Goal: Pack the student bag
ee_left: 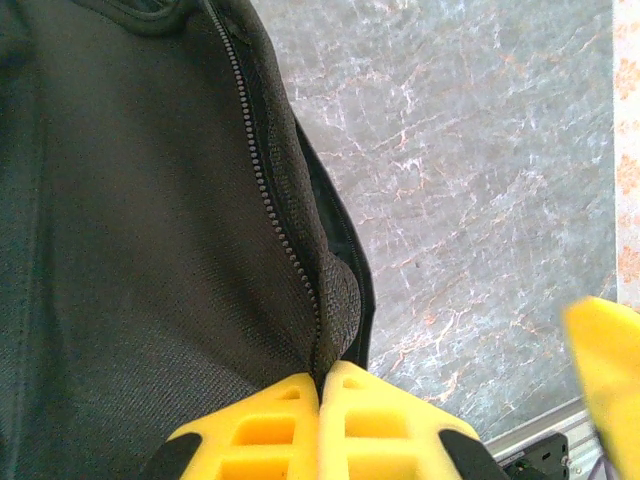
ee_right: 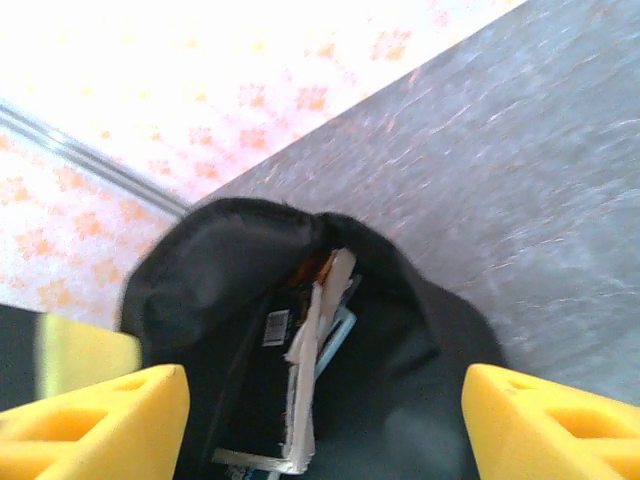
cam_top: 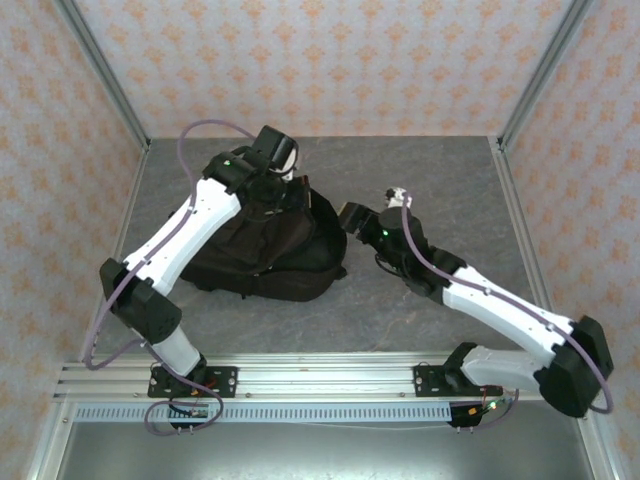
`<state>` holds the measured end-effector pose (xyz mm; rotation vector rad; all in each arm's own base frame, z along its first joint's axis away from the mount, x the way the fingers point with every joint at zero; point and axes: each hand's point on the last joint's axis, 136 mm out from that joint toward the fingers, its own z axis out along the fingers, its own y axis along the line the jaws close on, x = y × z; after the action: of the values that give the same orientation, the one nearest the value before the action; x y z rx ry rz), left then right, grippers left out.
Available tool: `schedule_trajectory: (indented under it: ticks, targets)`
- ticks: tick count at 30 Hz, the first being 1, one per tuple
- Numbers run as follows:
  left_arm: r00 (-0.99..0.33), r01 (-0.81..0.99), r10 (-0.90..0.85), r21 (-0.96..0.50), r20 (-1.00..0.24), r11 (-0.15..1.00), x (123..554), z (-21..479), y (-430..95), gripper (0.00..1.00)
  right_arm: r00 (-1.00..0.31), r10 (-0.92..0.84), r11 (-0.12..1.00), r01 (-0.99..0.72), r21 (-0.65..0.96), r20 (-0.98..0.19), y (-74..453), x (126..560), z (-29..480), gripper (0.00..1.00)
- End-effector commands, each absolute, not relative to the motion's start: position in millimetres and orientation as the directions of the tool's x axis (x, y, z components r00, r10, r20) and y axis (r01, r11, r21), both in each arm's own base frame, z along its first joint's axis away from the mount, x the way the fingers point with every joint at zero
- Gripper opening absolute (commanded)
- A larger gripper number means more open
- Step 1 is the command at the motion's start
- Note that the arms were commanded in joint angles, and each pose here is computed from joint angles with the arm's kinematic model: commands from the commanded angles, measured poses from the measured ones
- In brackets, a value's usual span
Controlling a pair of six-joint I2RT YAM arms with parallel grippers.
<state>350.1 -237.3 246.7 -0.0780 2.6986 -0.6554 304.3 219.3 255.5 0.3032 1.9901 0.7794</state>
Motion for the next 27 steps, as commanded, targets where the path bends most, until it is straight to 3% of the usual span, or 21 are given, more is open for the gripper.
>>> schedule_trajectory:
  ticks: [1,2,5,8,12,16,19,22,27]
  targets:
    - [-0.951,0.061,-0.094,-0.477,-0.295,0.877,357.2,225.8,-273.8,0.0,-0.44,0.429,0.862,-0.064,0.504,-0.789,181.1,296.1,262.3,0.65]
    - [-0.959,0.062,-0.08,-0.477,-0.273,0.877,355.8,216.7,-282.1,0.01,-0.438,0.415,0.868,-0.074,0.492,-0.797,178.7,293.2,266.8,0.63]
    - [-0.97,0.048,-0.077,-0.492,-0.231,0.869,354.8,204.4,-292.6,0.22,-0.481,0.363,0.869,-0.134,0.475,-0.798,187.5,286.2,273.9,0.62]
    - [-0.945,0.034,-0.13,-0.487,-0.299,0.873,361.3,228.3,-269.0,0.35,-0.582,0.296,0.834,-0.229,0.502,-0.757,217.1,275.2,270.6,0.61]
    - [-0.891,-0.029,-0.235,-0.47,-0.388,0.882,354.0,265.7,-208.2,0.42,-0.712,0.149,0.808,-0.313,0.5,-0.686,266.3,255.4,248.3,0.53]
    - [-0.847,-0.169,-0.351,-0.424,-0.4,0.89,331.6,267.8,-141.0,0.47,-0.743,-0.107,0.793,-0.465,0.395,-0.661,324.1,227.0,225.5,0.55]
    - [-0.799,-0.29,-0.462,-0.426,-0.386,0.857,314.9,260.6,-94.5,0.48,-0.654,-0.345,0.762,-0.614,0.206,-0.674,364.1,206.2,208.5,0.62]
    - [-0.735,-0.384,-0.56,-0.446,-0.382,0.809,300.5,255.8,-56.5,0.48,-0.456,-0.538,0.678,-0.734,-0.043,-0.709,394.4,196.4,195.1,0.66]
    - [-0.661,-0.468,-0.641,-0.455,-0.389,0.758,279.6,247.4,-28.1,0.48,-0.062,-0.666,0.357,-0.901,-0.245,-0.743,431.3,180.4,172.9,0.72]
